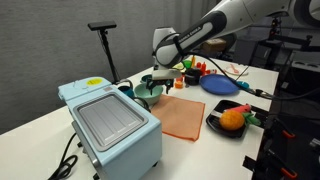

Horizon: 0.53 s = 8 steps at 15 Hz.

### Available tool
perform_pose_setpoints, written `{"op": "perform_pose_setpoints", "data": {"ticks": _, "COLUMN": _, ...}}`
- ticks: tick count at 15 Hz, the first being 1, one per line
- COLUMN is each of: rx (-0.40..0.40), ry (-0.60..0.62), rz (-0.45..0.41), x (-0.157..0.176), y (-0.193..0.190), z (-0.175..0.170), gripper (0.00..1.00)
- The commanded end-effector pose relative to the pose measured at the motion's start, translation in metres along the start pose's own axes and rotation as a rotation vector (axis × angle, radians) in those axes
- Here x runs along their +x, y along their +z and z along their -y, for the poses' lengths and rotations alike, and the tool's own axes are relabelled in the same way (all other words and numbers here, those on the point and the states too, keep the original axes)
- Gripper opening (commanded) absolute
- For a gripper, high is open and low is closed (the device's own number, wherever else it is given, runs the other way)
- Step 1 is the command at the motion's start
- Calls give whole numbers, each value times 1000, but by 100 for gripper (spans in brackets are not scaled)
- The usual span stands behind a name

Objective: Put the bowl on top of the plate

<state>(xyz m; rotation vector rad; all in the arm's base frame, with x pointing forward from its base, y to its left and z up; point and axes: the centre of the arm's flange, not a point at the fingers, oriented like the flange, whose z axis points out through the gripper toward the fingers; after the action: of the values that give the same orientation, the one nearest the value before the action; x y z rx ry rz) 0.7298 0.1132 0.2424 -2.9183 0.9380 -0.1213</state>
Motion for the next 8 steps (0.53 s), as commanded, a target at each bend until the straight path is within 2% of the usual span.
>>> {"op": "perform_pose_setpoints", "data": {"ticks": 1, "rx": 6, "ry": -8, "rz": -63, "x": 6, "y": 7, "z": 4, "gripper": 66}}
{"op": "perform_pose_setpoints", "data": {"ticks": 8, "rx": 28, "ry": -47, "rz": -67, "x": 7, "y": 4, "z": 0, "gripper": 12}}
